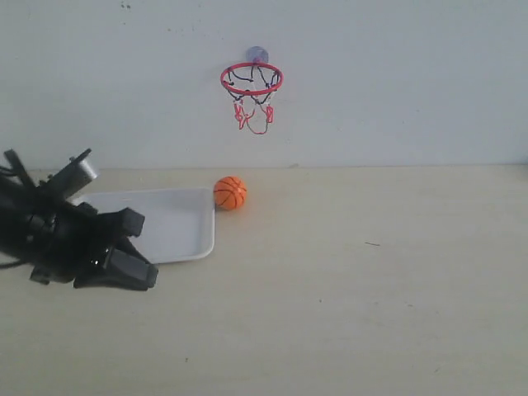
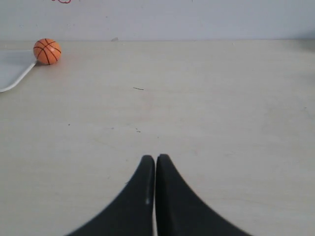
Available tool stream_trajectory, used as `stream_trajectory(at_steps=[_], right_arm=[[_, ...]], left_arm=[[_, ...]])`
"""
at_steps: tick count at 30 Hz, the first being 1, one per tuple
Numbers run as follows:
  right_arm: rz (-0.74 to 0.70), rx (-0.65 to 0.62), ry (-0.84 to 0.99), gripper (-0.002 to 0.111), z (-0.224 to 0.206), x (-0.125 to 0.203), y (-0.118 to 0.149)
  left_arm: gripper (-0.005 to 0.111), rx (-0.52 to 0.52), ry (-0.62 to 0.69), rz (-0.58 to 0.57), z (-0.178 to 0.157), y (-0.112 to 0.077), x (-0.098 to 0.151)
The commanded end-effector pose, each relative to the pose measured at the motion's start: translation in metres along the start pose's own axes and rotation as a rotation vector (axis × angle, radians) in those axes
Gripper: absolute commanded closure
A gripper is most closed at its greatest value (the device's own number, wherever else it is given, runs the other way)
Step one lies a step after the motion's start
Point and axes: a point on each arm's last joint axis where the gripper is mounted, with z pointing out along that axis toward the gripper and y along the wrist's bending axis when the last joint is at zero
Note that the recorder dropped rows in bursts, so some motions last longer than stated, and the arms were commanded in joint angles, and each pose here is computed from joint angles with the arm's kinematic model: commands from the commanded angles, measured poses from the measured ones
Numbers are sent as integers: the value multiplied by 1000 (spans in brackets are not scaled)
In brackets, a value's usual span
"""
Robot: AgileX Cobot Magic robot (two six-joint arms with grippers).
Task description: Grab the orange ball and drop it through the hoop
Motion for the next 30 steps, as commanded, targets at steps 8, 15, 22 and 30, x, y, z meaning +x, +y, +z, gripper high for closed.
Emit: stream_trajectory(at_steps=[8,15,22,30], right_arm=[[-3,-1,-10,108,0,-1,0],[-3,-1,-10,108,0,-1,0],[-3,-1,-10,108,0,-1,0],[-3,-1,-10,108,0,-1,0]], left_arm=[[103,110,-66,-50,-16,-16,53],[103,109,-69,-49,-16,-16,53],[103,145,-297,55,-76,-60,60],[103,221,-578,300,-149,-112,106]])
